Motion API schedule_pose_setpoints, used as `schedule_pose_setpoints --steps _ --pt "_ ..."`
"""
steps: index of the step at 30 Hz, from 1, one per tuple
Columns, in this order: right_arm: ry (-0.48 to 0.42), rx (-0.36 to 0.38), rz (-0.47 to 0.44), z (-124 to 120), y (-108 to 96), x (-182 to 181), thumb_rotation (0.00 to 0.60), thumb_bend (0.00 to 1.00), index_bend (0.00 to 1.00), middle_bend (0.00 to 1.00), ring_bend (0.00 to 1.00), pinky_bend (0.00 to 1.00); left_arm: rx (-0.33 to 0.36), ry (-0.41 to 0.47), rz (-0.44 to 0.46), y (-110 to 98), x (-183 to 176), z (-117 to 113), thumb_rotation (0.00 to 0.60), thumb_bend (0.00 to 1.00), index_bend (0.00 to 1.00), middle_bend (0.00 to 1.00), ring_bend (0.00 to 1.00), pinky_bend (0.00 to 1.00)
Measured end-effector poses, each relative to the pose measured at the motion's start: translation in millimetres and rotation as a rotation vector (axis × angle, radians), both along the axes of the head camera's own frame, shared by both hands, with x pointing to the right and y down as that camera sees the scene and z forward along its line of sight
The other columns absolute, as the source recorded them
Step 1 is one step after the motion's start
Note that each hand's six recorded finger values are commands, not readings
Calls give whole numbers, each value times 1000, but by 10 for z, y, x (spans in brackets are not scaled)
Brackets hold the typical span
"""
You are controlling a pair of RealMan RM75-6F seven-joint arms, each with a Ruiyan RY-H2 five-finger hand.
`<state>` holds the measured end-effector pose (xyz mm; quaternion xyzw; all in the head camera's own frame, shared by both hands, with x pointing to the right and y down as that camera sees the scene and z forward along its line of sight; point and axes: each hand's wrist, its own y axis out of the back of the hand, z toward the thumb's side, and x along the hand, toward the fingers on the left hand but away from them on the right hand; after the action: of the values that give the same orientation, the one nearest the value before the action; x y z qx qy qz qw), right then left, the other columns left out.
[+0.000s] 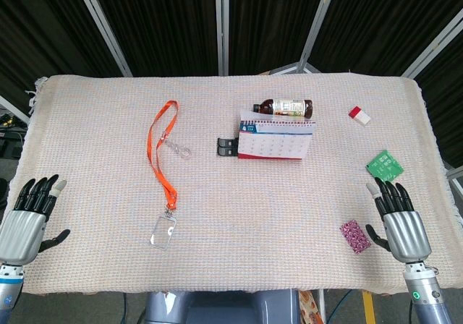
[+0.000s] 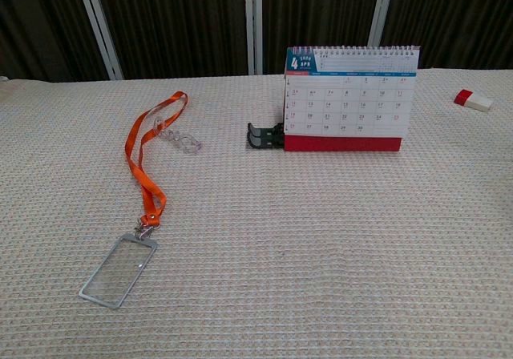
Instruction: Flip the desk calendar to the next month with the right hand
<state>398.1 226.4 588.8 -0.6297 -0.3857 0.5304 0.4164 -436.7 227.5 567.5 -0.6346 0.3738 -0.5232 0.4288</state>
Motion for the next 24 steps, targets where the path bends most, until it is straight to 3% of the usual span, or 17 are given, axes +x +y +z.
schedule_pose_setpoints --steps 10,11,13,16,18,24 --pt "-41 -2 20 -4 -22 -63 600 223 3 8 0 12 8 8 -1 -2 3 -20 600 91 0 0 0 0" --pt "-69 -6 37 3 -43 -89 600 223 7 29 10 43 9 10 -3 -6 -2 -23 600 91 0 0 0 0" --pt "-123 -14 71 17 -85 -137 600 224 26 181 143 226 10 12 -5 -14 -8 -26 600 92 0 0 0 0" --pt "-245 -43 143 61 -183 -253 600 233 34 432 414 428 12 18 -11 -29 -18 -34 600 92 0 0 0 0" --pt "-348 -86 205 117 -258 -351 600 246 34 513 505 472 15 22 -14 -39 -27 -45 600 93 0 0 0 0" --pt "-720 -268 417 319 -494 -688 600 284 30 605 606 499 26 23 -32 -66 -72 -74 600 92 0 0 0 0"
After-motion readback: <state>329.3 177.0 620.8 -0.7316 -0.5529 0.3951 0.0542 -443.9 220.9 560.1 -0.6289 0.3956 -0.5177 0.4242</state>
